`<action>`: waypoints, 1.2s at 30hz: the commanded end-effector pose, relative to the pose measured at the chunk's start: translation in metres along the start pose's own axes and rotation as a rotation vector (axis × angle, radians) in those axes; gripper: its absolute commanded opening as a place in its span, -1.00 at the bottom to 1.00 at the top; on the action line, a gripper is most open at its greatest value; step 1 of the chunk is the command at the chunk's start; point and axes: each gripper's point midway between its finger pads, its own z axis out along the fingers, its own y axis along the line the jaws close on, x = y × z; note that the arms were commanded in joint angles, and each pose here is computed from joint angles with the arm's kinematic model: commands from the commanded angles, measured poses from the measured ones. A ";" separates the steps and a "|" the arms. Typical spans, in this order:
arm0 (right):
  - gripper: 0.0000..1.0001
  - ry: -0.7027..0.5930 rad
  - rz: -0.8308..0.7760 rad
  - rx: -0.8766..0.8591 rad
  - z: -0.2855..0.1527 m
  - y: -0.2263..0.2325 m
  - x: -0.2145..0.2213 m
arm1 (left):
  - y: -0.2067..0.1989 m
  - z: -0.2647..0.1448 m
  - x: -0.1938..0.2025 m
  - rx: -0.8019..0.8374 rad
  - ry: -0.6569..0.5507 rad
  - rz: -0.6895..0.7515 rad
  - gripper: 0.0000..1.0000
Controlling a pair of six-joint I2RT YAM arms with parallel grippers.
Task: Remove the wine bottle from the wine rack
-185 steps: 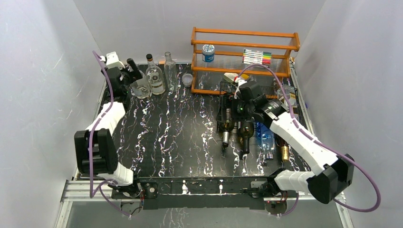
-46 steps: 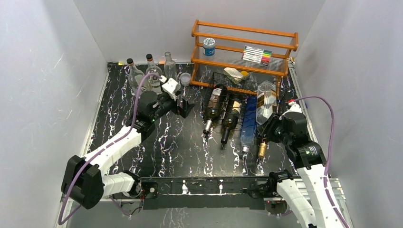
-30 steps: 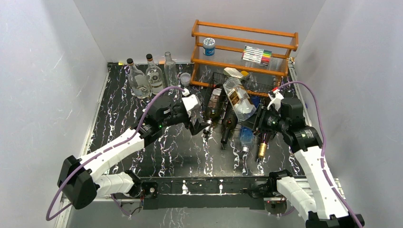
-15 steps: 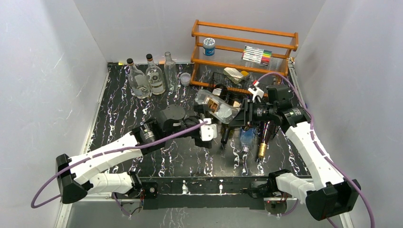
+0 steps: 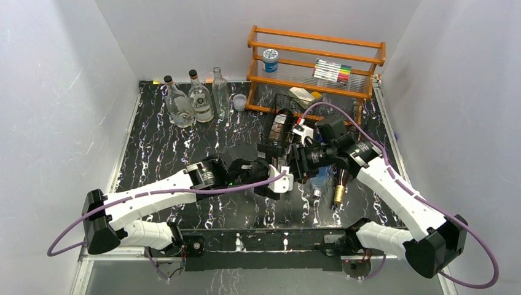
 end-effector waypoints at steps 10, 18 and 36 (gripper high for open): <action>-1.00 -0.064 -0.237 -0.173 -0.004 0.056 -0.019 | 0.003 -0.006 0.010 -0.015 0.076 0.012 0.37; -0.49 -0.068 -0.254 -0.161 -0.003 0.055 -0.020 | 0.002 -0.013 0.019 -0.042 0.104 -0.018 -0.50; 0.96 -0.403 -0.229 0.134 -0.048 0.047 -0.078 | 0.026 -0.044 0.027 -0.289 0.079 -0.195 -1.00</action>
